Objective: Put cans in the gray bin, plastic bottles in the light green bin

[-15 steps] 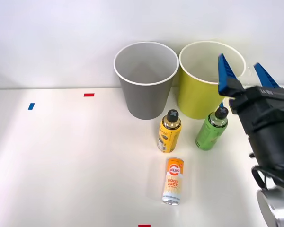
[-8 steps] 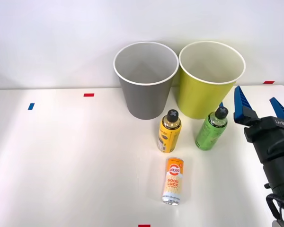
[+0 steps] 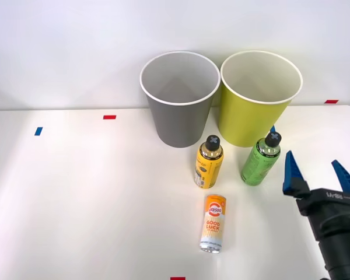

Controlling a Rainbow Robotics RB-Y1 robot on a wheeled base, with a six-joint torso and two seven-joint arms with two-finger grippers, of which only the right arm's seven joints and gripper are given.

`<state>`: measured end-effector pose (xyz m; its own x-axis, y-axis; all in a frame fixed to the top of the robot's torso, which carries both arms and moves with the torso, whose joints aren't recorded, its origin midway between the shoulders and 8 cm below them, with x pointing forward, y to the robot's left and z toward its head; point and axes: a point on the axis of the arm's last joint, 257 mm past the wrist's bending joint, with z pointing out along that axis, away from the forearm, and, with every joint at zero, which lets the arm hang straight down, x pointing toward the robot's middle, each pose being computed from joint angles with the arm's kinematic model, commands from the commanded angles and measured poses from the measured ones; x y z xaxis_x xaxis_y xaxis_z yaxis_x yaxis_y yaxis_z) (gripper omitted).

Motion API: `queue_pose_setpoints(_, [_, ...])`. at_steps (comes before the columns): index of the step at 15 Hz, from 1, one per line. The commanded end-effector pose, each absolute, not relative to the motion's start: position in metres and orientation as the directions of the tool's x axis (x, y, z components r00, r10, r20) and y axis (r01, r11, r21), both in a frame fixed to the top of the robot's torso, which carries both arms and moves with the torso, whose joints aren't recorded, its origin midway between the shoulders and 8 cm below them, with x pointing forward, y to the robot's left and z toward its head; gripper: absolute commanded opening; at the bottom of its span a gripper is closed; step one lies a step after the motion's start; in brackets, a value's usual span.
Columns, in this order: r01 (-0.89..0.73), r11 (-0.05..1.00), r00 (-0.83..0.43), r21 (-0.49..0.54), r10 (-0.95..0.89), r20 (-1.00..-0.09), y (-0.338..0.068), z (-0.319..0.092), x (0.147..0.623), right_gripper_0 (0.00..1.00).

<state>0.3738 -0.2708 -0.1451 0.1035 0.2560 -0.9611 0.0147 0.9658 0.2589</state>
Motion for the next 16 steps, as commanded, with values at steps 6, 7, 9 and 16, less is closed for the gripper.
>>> queue_pose_setpoints(6, [-0.171,0.98,0.026,-0.1,-0.097,-0.995,-0.195,-0.251,0.328,1.0])
queue_pose_setpoints(7, [-0.172,0.979,0.029,-0.111,-0.107,-0.994,-0.194,-0.255,0.326,1.0])
queue_pose_setpoints(9, [-0.155,0.983,0.031,-0.095,-0.091,-0.995,-0.199,-0.257,0.324,1.0])
queue_pose_setpoints(16, [-0.107,0.993,0.048,-0.046,-0.041,-0.998,-0.21,-0.282,0.316,1.0])
